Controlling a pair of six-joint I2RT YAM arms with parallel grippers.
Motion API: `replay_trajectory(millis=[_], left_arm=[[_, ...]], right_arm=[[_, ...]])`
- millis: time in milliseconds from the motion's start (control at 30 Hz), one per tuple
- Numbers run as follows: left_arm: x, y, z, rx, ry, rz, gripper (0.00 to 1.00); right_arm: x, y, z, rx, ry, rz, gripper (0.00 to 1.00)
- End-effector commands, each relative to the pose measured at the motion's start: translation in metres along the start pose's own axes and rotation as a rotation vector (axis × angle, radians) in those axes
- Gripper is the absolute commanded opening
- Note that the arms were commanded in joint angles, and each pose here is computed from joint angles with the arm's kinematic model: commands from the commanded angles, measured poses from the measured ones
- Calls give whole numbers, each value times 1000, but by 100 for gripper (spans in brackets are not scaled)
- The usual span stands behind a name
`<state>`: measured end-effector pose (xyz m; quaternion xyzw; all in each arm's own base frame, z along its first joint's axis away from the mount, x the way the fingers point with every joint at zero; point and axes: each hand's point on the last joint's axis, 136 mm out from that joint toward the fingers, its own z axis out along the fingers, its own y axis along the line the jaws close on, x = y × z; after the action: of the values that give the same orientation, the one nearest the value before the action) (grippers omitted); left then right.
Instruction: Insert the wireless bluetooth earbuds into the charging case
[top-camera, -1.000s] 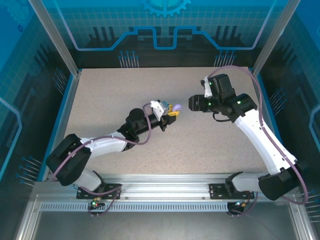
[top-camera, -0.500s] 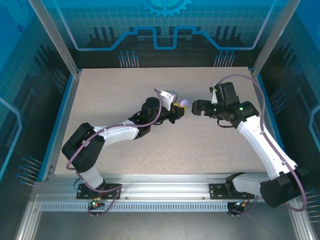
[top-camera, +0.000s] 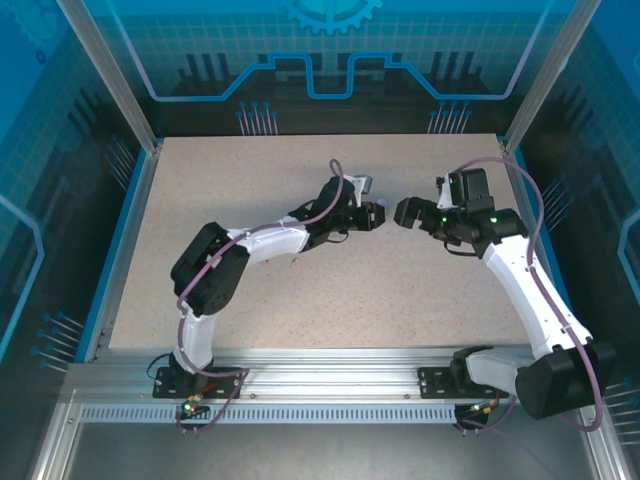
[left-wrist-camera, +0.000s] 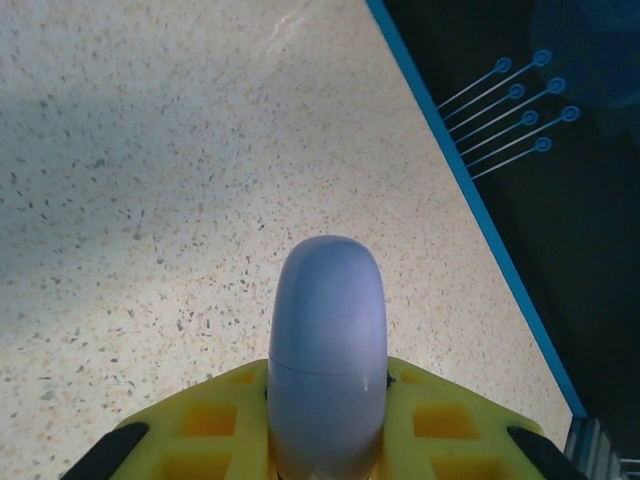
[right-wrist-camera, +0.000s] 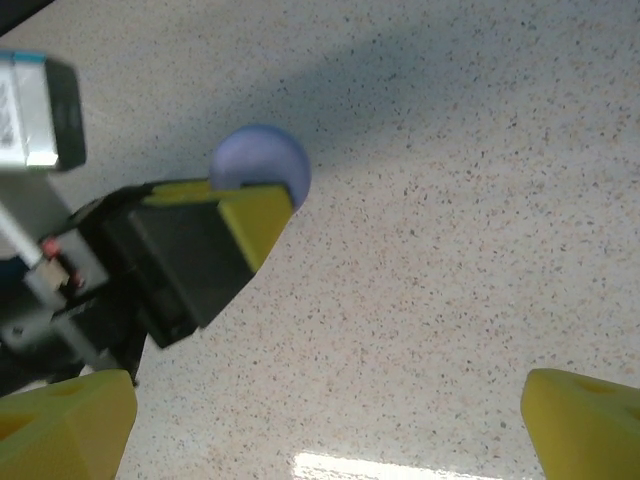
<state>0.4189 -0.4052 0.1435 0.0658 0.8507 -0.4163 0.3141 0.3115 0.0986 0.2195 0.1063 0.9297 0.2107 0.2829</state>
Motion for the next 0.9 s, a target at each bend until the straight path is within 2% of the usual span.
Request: replay_trajectory(millis=[0, 333, 400, 533, 600, 633, 867], left_arm=[[11, 16, 17, -54, 117, -156, 0], [14, 52, 71, -114, 222, -441, 0], [13, 56, 80, -111, 231, -462, 6], [10, 58, 97, -130, 266, -481, 9], [12, 62, 103, -157, 284, -496, 17], [13, 64, 105, -167, 292, -503, 22], [15, 72, 109, -208, 315, -529, 34]], right_arm=[[7, -4, 3, -7, 25, 26, 100], [13, -15, 0, 40, 16, 39, 100], [13, -15, -1, 41, 15, 38, 100], [12, -16, -1, 44, 11, 38, 100], [12, -16, -2, 49, 12, 39, 100], [12, -17, -2, 53, 10, 39, 100], [11, -16, -8, 55, -1, 33, 100]])
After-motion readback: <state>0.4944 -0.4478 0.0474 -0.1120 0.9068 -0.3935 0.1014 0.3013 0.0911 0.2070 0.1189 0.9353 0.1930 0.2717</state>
